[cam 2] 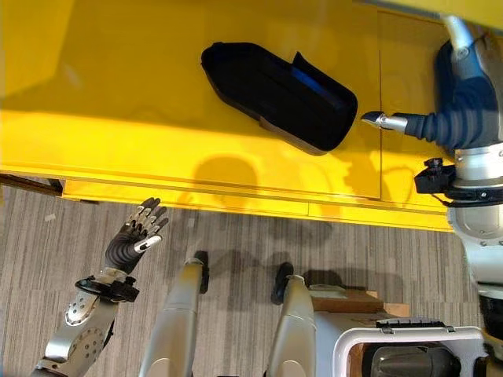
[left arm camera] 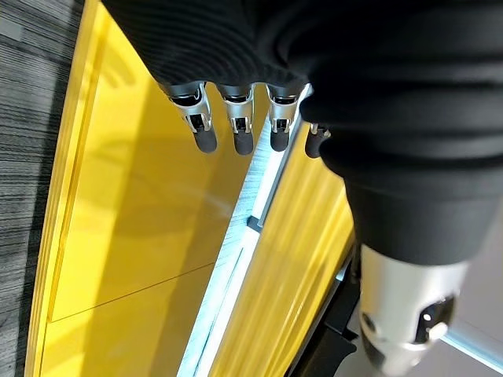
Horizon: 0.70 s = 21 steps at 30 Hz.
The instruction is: Move parts from the plastic box to the shelf.
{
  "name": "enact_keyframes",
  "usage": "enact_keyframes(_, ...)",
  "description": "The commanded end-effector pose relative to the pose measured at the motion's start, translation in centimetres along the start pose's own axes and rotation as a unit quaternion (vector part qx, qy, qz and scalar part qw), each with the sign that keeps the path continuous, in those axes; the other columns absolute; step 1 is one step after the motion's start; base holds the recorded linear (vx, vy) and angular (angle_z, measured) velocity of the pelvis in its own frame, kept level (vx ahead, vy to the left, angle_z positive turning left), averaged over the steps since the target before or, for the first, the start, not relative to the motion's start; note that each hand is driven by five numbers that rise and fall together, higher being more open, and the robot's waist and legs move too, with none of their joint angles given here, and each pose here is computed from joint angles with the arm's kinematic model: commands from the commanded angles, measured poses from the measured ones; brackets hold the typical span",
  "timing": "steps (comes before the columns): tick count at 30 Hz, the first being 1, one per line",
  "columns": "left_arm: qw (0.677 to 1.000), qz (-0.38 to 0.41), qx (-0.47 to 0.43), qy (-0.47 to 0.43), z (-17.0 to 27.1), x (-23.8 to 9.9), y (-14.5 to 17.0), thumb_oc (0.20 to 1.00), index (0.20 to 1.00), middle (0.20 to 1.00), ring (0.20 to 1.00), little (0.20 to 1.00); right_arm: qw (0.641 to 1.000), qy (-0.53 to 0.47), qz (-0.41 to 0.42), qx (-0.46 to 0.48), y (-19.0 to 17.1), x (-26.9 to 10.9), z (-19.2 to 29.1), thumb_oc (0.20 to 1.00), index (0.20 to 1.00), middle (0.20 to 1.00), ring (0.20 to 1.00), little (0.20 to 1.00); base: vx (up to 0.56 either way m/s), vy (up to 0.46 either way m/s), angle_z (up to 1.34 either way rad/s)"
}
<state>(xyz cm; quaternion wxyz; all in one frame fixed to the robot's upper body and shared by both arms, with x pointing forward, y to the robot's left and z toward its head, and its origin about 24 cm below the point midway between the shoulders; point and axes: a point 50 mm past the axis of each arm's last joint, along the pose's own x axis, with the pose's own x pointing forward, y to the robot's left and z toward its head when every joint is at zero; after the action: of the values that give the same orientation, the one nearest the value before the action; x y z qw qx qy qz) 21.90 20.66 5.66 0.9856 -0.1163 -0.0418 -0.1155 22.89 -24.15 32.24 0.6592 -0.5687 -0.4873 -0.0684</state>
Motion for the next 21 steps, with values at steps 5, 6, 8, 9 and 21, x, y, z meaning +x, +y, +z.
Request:
enact_keyframes(5,0.997,-0.079,0.020,0.012,0.2,-0.7,-1.3,1.000,1.000,1.000,1.000,1.000,0.963,-0.052,0.148,-0.218,0.8,2.0,-1.2,1.000,1.000,1.000,1.000,1.000,0.00,0.000,0.00)
enact_keyframes(6,0.996,-0.080,0.021,0.017,0.2,-0.8,-1.2,1.000,1.000,1.000,1.000,1.000,0.955,-0.059,0.166,-0.237,0.9,2.3,-1.3,1.000,1.000,1.000,1.000,1.000,0.00,0.000,0.00)
enact_keyframes(8,0.996,-0.087,0.026,0.023,0.1,-0.8,-1.3,1.000,1.000,1.000,1.000,1.000,0.942,-0.072,0.189,-0.268,1.1,2.8,-1.3,1.000,1.000,1.000,1.000,1.000,0.00,-0.005,0.02)
enact_keyframes(9,0.995,-0.088,0.027,0.025,0.1,-0.8,-1.3,1.000,1.000,1.000,1.000,1.000,0.940,-0.076,0.196,-0.270,1.3,3.1,-1.3,1.000,1.000,1.000,1.000,1.000,0.01,-0.008,0.03)
enact_keyframes(21,0.991,-0.115,0.039,0.048,-0.2,-0.9,-1.6,1.000,1.000,1.000,1.000,1.000,0.866,-0.151,0.330,-0.345,4.9,6.3,-0.7,1.000,1.000,1.000,1.000,1.000,0.00,-0.001,0.02)
